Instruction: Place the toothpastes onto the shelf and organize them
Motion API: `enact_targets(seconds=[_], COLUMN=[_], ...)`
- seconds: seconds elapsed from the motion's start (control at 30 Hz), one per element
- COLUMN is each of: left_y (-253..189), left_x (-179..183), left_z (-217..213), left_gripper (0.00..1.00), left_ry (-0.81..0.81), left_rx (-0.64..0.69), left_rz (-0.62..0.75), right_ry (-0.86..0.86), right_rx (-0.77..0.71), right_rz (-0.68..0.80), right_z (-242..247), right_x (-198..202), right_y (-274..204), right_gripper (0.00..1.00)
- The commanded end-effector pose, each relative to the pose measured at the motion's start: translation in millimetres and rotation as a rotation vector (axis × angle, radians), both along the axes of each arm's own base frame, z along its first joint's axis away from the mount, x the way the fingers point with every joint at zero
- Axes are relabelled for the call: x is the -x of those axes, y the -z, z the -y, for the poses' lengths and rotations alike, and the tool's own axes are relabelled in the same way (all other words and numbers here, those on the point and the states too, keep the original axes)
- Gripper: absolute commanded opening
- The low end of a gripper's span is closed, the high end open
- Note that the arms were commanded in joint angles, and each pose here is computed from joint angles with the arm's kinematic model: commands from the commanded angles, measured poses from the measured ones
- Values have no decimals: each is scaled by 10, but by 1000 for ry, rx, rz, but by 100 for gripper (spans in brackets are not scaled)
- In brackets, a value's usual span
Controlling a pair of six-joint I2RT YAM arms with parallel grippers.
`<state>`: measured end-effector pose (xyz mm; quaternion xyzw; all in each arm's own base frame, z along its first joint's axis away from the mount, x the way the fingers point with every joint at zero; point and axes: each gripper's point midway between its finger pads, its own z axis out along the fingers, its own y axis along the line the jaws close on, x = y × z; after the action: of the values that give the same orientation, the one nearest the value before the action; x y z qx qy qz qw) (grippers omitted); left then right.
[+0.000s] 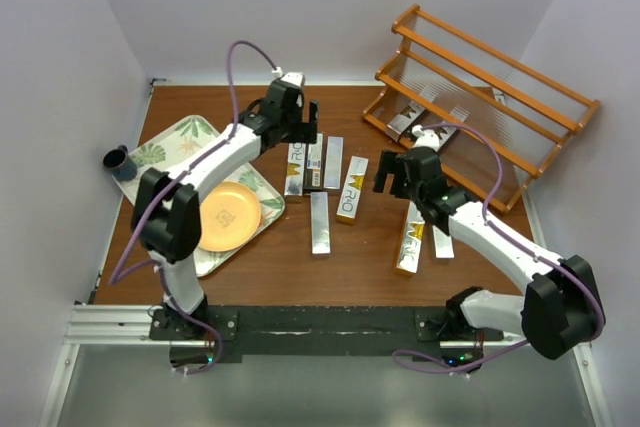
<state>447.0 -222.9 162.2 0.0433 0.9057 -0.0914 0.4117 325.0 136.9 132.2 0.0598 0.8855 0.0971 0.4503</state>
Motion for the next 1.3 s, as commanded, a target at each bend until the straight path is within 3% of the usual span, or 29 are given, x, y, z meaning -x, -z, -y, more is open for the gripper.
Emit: enact_targets(seconds=[0.0,0.37,1.27], left_y=[-22,414,883], left_x=[-23,10,-171], left_z=[249,689,516], left_gripper=[96,86,83], left_ry=[-5,17,-38], left_rx=[-16,24,-5], left_rz=[-18,-84,-156], right_ry=[17,74,105], right_rx=[27,114,129], right_rz=[45,46,33], right_z=[64,266,350], right_x=[-28,-27,-36], right_y=[-36,100,209], right_gripper=[98,98,98])
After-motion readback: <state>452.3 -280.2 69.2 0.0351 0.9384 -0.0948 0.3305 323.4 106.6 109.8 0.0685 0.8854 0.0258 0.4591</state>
